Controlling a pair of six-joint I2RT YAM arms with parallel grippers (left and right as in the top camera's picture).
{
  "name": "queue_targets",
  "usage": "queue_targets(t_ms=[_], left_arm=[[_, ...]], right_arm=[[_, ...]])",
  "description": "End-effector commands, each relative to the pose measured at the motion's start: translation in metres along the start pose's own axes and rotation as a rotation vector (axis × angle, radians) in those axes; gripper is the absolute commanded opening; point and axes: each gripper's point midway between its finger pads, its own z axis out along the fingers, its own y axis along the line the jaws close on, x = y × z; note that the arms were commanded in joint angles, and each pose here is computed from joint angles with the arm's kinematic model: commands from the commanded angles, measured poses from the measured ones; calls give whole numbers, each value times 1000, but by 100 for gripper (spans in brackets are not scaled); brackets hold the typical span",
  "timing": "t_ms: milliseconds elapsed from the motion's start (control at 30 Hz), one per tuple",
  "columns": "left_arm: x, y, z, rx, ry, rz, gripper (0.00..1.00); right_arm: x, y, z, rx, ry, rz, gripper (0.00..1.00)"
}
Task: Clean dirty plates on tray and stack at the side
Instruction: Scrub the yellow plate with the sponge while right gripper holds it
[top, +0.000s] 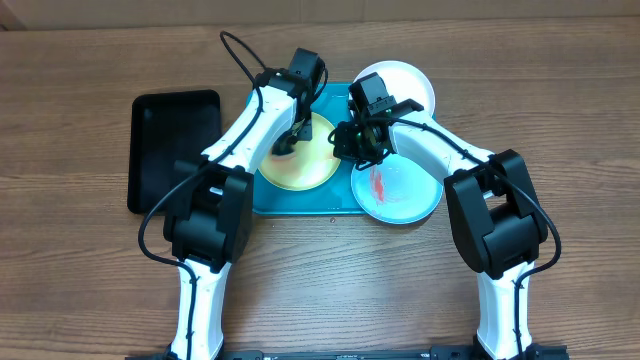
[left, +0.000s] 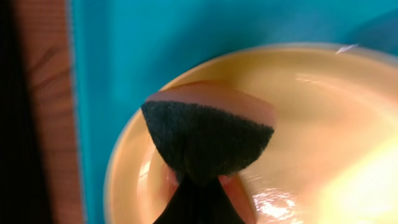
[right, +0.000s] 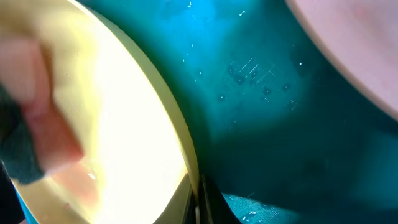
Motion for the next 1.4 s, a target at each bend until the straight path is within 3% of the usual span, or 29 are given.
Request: queue_targets(t_ms=[0,133,233,367,600,800,1000,1133,1233,1367], left_arm=[[10,9,4,-42,57,-62,4],[55,-18,-5,142,270,49,4],[81,-51,-23,375,388,174,4],[83,-85,-42,624,390,258,4],[30,-94,-28,598,167,202,4],[-8,-26,4,191,28,-24,4],[18,26,8,-42,125,-122,4],[58,21,-1,14,310,-85,4],[79,-3,-12,185,420,34,4],[74,-28,-34,380,408,149,4]], right_arm=[[-6,9,-3,-30,-10,-11,4],[-6,9,-3,-29,-9,-10,4],[-6,9,-3,-30,-10,-10,4],[-6,9,-3,-30,-9,-10,4],[-5,8,-3,-29,-7,-10,4],[-5,8,-3,-26,-5,-9,4],[-6,7,-3,-20,-9,-8,4],[-5,8,-3,-24,-4,-7,4],[1,10,-3,-44,26,-3,4],[6,14,-17,-38,45,0,4]])
